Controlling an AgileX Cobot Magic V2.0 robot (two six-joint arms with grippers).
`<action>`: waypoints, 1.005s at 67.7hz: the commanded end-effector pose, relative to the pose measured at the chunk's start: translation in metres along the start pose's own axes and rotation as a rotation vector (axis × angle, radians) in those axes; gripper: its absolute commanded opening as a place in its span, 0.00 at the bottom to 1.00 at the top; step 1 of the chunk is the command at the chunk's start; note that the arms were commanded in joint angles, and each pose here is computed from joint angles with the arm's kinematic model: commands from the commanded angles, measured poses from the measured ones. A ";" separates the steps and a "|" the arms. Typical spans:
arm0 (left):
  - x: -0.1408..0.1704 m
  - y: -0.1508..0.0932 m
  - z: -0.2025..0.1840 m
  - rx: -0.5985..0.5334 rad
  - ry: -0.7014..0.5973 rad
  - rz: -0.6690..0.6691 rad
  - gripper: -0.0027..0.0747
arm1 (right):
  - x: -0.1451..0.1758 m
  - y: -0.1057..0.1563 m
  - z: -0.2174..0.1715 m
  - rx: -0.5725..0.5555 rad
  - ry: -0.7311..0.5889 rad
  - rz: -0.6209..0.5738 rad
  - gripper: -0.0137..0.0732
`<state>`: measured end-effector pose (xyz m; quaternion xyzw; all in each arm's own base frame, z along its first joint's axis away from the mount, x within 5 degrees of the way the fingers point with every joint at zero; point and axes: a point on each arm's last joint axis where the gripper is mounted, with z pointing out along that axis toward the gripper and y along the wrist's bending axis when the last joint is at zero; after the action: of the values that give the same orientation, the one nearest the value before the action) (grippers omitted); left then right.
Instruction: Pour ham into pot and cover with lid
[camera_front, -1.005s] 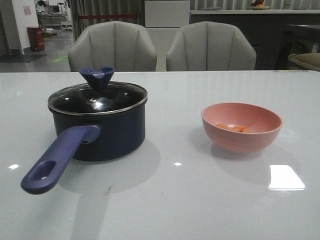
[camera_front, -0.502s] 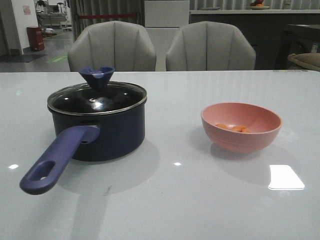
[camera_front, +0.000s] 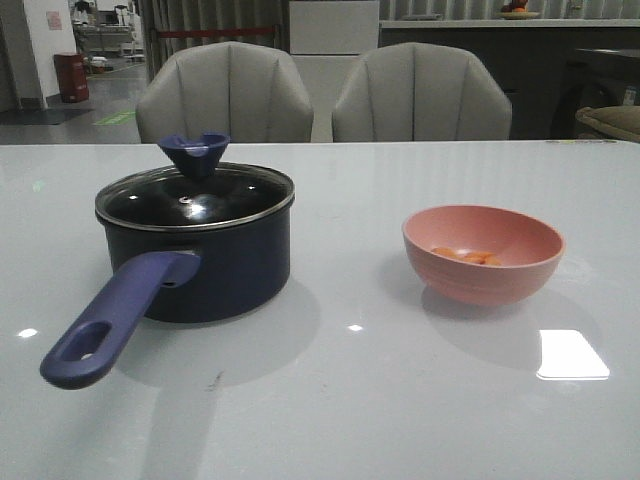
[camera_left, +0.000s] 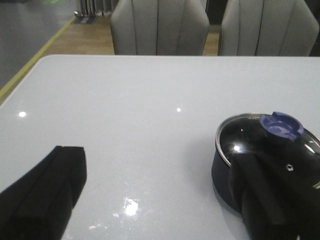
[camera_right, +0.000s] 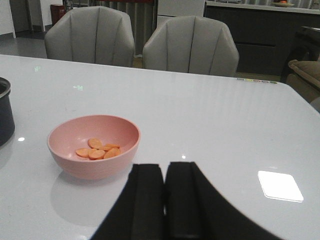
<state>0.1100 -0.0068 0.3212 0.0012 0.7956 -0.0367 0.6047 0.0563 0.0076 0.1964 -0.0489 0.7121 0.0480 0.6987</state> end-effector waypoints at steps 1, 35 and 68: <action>-0.030 -0.005 0.012 0.032 -0.008 -0.054 0.86 | -0.011 0.000 -0.002 0.000 -0.114 -0.013 0.33; -0.070 -0.059 0.148 0.185 0.420 -0.065 0.86 | -0.011 0.000 -0.002 0.000 -0.114 -0.013 0.33; -0.078 -0.151 0.233 0.179 0.640 0.029 0.86 | -0.011 0.000 -0.002 0.000 -0.114 -0.013 0.33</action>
<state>0.3446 -0.1609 0.3149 0.0960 0.9496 -0.0959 0.2827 0.0563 0.0076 0.1964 -0.0489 0.7121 0.0480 0.6987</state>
